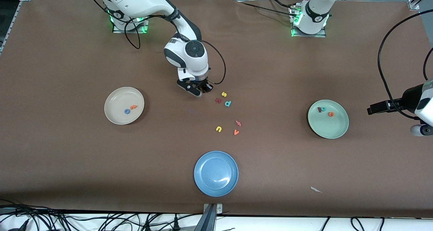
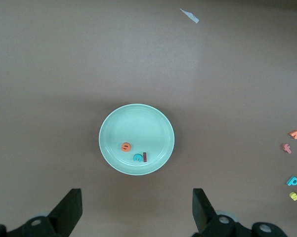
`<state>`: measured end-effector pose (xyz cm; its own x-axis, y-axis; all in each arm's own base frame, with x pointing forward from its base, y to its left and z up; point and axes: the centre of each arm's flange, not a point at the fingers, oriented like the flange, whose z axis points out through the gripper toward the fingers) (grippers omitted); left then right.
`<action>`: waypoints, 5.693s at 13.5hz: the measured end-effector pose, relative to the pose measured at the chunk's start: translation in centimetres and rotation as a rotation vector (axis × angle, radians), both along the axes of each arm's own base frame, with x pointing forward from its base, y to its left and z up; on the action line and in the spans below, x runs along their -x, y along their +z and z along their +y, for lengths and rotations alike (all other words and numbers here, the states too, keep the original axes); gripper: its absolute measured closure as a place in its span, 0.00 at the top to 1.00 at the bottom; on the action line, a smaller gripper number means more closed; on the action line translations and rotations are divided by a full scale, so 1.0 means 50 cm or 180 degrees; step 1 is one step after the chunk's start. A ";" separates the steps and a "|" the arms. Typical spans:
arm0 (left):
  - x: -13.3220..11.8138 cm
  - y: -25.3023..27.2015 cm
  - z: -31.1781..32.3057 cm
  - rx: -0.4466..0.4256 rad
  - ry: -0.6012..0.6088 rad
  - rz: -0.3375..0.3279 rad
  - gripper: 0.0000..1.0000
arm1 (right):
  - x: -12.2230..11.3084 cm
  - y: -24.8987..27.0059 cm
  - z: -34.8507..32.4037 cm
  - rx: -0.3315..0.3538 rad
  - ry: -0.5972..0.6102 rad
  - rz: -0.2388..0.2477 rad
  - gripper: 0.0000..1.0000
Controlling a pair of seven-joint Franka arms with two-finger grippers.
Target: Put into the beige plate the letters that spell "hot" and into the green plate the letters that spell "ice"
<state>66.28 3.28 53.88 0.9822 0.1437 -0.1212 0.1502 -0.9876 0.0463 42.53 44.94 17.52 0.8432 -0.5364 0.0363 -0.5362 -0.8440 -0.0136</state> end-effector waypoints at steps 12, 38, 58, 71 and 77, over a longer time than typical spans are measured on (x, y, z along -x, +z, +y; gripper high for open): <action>0.000 0.000 0.000 0.0000 0.0000 0.0000 0.97 | -0.150 0.166 -0.188 0.0383 0.0781 -0.0016 0.26; 0.000 0.000 0.000 0.0000 -0.0002 0.0000 0.97 | -0.225 0.324 -0.686 0.0155 0.2101 0.0602 1.00; 0.000 0.000 -0.001 0.0000 -0.0003 0.0001 0.97 | -0.288 0.730 -0.820 -0.0117 0.1767 0.0569 1.00; 0.001 0.003 -0.002 0.0013 -0.0129 -0.0014 0.98 | -0.301 0.799 -0.830 -0.0115 0.1737 0.0569 1.00; 0.003 0.009 -0.002 0.0012 -0.0136 -0.0029 1.00 | -0.303 0.800 -0.838 -0.0119 0.1818 0.0562 1.00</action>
